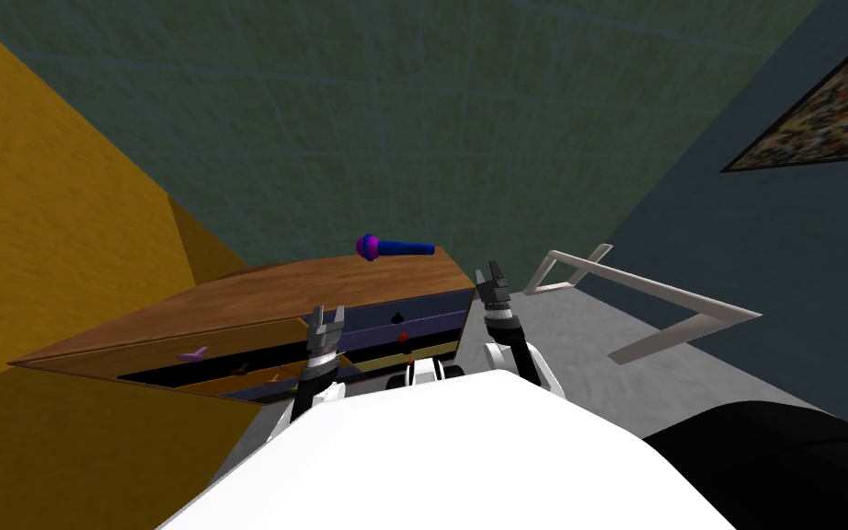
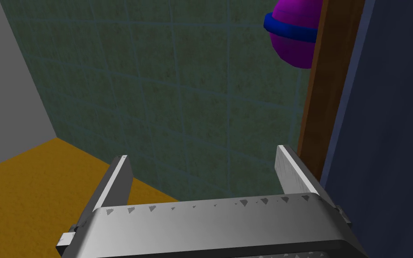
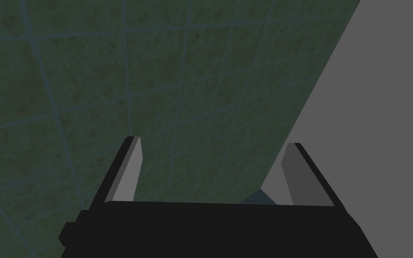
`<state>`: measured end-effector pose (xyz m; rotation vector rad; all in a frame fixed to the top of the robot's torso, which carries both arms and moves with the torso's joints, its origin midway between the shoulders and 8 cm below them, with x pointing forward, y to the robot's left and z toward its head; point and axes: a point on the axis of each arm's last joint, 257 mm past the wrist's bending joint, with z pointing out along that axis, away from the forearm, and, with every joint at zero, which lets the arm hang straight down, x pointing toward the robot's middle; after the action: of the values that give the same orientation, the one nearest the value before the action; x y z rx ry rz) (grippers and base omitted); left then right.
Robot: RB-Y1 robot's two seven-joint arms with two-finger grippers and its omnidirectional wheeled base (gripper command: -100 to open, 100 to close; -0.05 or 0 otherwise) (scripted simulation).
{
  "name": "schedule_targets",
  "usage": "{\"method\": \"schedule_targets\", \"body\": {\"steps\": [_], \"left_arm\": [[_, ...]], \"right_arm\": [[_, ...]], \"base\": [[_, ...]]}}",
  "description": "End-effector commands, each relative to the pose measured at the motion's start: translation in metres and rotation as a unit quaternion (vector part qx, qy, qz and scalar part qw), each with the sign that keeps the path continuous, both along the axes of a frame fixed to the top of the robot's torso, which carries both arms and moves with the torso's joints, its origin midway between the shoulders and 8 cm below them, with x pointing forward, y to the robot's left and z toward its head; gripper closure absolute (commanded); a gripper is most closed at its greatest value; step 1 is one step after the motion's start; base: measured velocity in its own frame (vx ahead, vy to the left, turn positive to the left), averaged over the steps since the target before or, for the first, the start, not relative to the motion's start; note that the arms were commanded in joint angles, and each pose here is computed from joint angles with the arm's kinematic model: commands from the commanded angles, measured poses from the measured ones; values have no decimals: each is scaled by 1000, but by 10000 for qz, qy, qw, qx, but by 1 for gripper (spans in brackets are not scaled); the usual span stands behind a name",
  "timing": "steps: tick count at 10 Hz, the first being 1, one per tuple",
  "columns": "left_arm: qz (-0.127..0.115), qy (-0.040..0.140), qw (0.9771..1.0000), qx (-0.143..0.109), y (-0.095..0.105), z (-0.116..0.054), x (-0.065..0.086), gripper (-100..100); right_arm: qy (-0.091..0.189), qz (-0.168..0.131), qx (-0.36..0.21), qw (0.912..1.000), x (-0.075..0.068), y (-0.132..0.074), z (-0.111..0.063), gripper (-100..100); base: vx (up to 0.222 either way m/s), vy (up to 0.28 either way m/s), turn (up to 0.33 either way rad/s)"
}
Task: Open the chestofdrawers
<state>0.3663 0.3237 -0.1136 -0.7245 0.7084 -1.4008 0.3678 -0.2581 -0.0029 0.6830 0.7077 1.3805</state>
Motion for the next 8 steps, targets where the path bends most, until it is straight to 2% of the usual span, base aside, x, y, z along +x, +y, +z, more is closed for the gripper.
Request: {"method": "schedule_targets", "body": {"steps": [1, 2, 3, 4, 5, 6, 7, 8], "left_arm": [[28, 117, 9999, -28, 2, -21, 0, -100], [28, 117, 9999, -28, 2, -21, 0, -100], [29, 37, 10000, -28, 1, -23, -3, -100], [50, 136, 9999, -40, 3, -32, -2, -100], [56, 80, 9999, -45, 3, -36, -5, -100], [80, 199, 9998, -58, 5, -46, -4, -100], [86, 142, 9998, -66, 5, -50, -7, -100], [107, 243, 9996, -78, 7, -59, -7, -100]], "right_arm": [[0, 0, 0, 10000, 0, 0, 0, 0], [0, 0, 0, 10000, 0, 0, 0, 0], [0, 0, -1, 10000, 0, 0, 0, 0], [1, 0, -1, 10000, 0, 0, 0, 0], [0, 0, 0, 10000, 0, 0, 0, 0], [0, 0, 0, 10000, 0, 0, 0, 0], [0, 0, 0, 10000, 0, 0, 0, 0], [0, 0, 0, 10000, 0, 0, 0, 0]], "base": [[15, -54, 5], [8, -20, 1], [17, -48, 12], [16, -59, 18], [8, -88, 2], [12, -79, 7], [21, -81, 10], [25, -78, 16]]}}
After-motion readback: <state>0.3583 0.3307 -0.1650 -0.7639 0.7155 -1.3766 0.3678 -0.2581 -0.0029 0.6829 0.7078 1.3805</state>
